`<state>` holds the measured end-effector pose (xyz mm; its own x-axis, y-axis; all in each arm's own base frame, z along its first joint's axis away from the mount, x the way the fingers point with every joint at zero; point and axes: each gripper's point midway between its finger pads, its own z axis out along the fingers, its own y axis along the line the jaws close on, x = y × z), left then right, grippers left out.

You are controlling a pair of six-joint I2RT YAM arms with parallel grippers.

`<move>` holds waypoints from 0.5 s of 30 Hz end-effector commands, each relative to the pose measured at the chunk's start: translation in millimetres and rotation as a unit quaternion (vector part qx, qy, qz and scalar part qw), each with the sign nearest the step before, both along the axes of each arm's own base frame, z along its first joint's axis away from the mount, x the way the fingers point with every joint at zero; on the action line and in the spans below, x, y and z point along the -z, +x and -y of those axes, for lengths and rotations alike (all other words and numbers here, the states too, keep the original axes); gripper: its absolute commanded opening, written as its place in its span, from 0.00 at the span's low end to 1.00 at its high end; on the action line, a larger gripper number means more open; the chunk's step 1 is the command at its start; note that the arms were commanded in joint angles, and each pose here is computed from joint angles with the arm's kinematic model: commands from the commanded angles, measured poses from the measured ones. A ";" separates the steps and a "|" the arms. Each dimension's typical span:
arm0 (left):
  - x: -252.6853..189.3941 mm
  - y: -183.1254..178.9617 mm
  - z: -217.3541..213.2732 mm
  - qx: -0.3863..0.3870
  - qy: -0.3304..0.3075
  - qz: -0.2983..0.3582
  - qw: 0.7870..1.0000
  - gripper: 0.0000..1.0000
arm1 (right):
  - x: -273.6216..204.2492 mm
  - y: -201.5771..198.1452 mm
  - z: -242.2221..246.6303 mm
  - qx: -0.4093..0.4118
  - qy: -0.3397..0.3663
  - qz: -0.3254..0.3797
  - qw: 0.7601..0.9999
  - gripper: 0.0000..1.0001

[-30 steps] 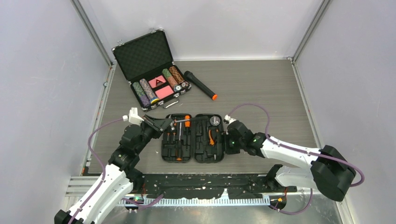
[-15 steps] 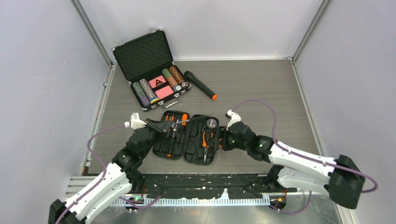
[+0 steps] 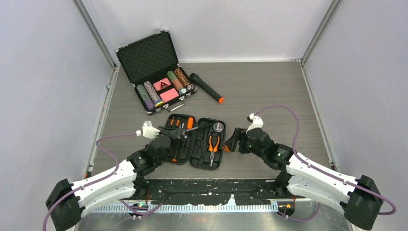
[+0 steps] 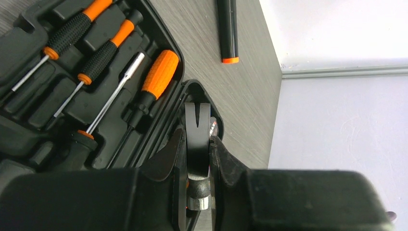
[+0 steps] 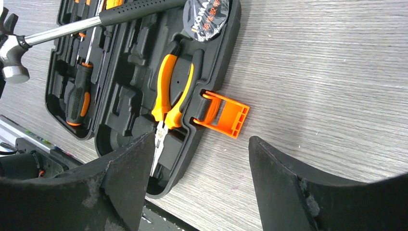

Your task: Pack the tool kit

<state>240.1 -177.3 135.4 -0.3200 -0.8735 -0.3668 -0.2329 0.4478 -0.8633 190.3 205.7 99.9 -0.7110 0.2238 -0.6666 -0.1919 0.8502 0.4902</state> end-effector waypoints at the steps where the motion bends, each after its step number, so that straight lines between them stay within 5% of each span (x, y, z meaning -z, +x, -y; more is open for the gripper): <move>1: -23.0 0.3 15.4 -0.004 -0.013 0.021 1.000 0.10 | -9.5 7.0 5.1 0.013 0.009 0.024 1.000 0.76; 8: 0.4 -28.8 39.7 0.049 -0.010 -0.029 0.998 0.43 | -12.3 6.0 4.5 0.007 0.015 0.026 1.000 0.76; 15: 5.4 -55.5 65.6 0.115 -0.012 -0.058 0.992 0.60 | -15.5 4.0 2.3 -0.004 0.019 0.030 0.999 0.76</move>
<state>189.7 -225.4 110.1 -0.5179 -0.7825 -0.3456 -0.2395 0.5204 -0.8196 190.8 201.6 105.4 -0.6984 0.2406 -0.6741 -0.1974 0.8405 0.5045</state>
